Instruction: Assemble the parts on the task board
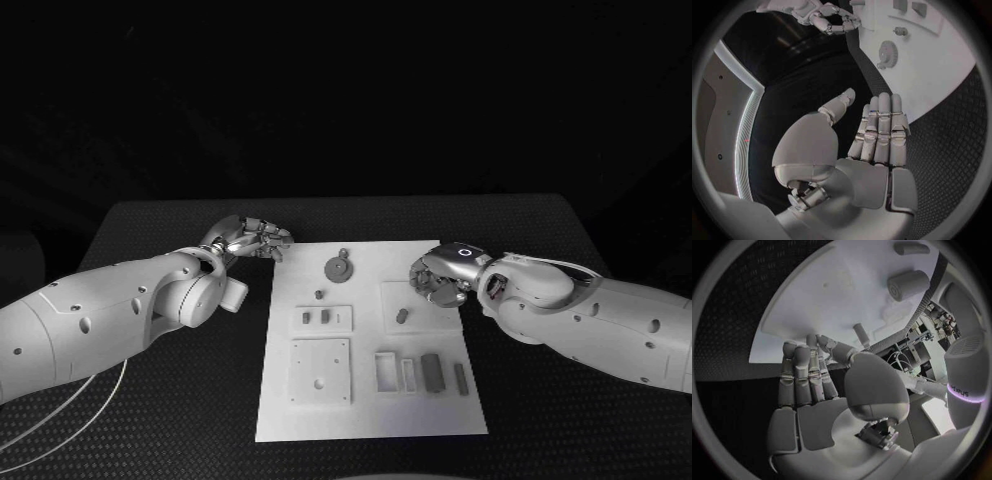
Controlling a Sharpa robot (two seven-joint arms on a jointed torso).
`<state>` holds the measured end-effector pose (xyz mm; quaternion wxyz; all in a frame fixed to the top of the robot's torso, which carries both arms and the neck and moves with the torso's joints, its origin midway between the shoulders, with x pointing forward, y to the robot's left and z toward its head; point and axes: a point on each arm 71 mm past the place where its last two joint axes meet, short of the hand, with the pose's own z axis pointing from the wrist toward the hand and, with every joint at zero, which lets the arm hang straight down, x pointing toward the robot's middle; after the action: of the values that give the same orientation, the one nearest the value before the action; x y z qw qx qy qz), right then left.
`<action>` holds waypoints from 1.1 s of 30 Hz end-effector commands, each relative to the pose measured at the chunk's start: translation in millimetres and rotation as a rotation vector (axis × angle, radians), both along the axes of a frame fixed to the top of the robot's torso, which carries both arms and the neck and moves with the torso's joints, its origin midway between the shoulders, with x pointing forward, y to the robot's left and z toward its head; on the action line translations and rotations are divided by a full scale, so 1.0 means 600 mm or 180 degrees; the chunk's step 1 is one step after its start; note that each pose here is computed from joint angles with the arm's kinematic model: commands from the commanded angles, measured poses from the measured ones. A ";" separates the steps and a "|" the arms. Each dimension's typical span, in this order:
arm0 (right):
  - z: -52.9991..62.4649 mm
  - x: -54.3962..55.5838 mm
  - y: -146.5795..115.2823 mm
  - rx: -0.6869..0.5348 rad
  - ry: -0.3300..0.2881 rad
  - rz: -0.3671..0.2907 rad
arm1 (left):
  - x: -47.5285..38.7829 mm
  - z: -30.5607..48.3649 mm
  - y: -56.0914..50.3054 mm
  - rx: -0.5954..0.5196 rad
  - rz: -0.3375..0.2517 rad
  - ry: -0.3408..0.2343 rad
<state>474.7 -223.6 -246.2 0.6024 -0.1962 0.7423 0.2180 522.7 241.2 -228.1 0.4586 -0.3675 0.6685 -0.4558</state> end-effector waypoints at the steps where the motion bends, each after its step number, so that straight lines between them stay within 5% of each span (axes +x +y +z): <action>1: -0.025 -0.008 0.000 -0.0253 0.0157 -0.0006 | -0.001 0.001 -0.004 -0.0039 -0.0045 0.0017; 33: -0.038 -0.013 0.012 -0.0507 0.0004 0.0022 | -0.003 0.001 -0.006 -0.0049 -0.0065 0.0047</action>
<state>473.0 -213.1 -249.0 0.6209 -0.2288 0.7263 0.1859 521.4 239.6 -228.5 0.4526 -0.3688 0.6716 -0.4562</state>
